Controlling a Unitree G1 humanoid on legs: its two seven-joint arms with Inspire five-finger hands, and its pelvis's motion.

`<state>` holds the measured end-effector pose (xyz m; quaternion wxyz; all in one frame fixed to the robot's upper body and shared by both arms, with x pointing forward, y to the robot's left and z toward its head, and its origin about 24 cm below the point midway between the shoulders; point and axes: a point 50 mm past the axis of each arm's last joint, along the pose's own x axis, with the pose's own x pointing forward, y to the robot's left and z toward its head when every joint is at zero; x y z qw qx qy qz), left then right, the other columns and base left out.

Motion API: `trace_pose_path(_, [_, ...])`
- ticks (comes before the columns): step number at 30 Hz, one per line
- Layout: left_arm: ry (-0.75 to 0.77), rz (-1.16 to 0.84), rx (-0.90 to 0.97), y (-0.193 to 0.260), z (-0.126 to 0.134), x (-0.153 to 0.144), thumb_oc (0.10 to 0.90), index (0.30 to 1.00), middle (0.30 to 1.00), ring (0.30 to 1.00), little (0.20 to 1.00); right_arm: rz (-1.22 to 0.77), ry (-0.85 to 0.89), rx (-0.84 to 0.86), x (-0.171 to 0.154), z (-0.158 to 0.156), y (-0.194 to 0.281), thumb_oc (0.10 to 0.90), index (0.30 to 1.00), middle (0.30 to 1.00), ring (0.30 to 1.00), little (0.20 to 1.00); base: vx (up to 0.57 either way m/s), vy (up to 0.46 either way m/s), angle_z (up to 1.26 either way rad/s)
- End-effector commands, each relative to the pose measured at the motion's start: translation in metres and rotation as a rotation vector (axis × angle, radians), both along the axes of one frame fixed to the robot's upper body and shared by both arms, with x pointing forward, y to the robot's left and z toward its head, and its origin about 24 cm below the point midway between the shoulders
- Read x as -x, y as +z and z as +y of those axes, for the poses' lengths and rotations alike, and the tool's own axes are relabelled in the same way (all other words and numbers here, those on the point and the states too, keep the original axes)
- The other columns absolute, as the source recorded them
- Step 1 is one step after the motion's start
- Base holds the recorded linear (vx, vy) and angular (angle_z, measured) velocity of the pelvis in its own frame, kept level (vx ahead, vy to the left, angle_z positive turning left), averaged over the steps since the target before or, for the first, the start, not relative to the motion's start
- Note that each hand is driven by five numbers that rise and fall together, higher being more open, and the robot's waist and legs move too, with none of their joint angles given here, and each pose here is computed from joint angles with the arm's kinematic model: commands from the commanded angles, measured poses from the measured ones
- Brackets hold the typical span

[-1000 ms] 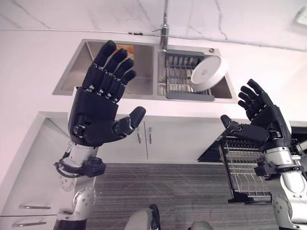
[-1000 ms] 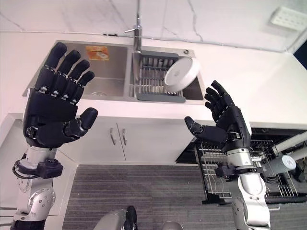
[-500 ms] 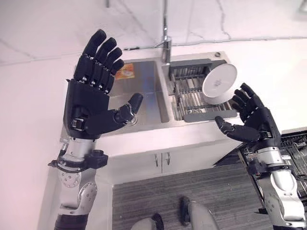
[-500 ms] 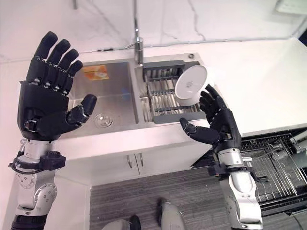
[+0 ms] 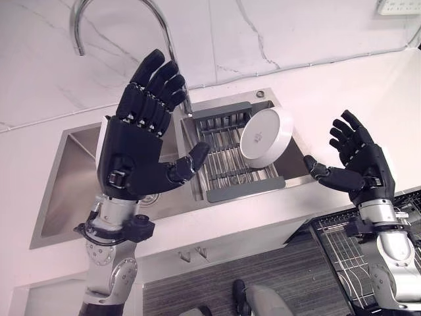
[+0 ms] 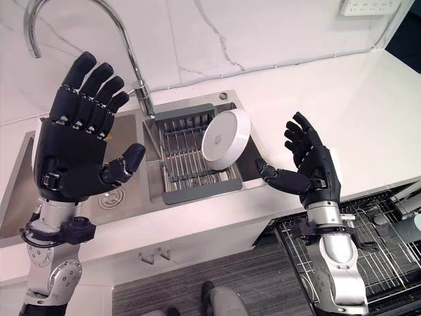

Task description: Place the dishes in the dishwasher.

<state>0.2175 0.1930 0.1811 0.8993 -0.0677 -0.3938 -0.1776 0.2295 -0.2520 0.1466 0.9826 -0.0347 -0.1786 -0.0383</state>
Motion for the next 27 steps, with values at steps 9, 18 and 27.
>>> trace_pose_path(9, [-0.035, -0.21, -0.057, 0.031, -0.002, 0.016, 0.8, 0.9, 0.9, 0.9, 0.9, -0.229, 0.155, -0.057, 0.005, 0.014, 0.04, 0.8, 0.9, 0.9, 0.9, 0.9, 0.02, 0.153, -0.03])
trace_pose_path(18, [-0.026, -0.196, -0.1, 0.034, -0.014, 0.006, 0.8, 0.9, 0.9, 0.9, 0.9, -0.131, 0.109, -0.228, -0.01, 0.016, 0.022, 0.8, 0.9, 0.9, 0.9, 0.9, 0.02, 0.082, 0.06])
trace_pose_path(27, [-0.015, -0.176, -0.094, 0.033, -0.015, 0.003, 0.8, 0.9, 0.9, 0.9, 0.9, -0.058, -0.056, -0.297, -0.016, 0.005, 0.007, 0.8, 0.9, 0.9, 0.9, 0.9, 0.01, 0.005, -0.02])
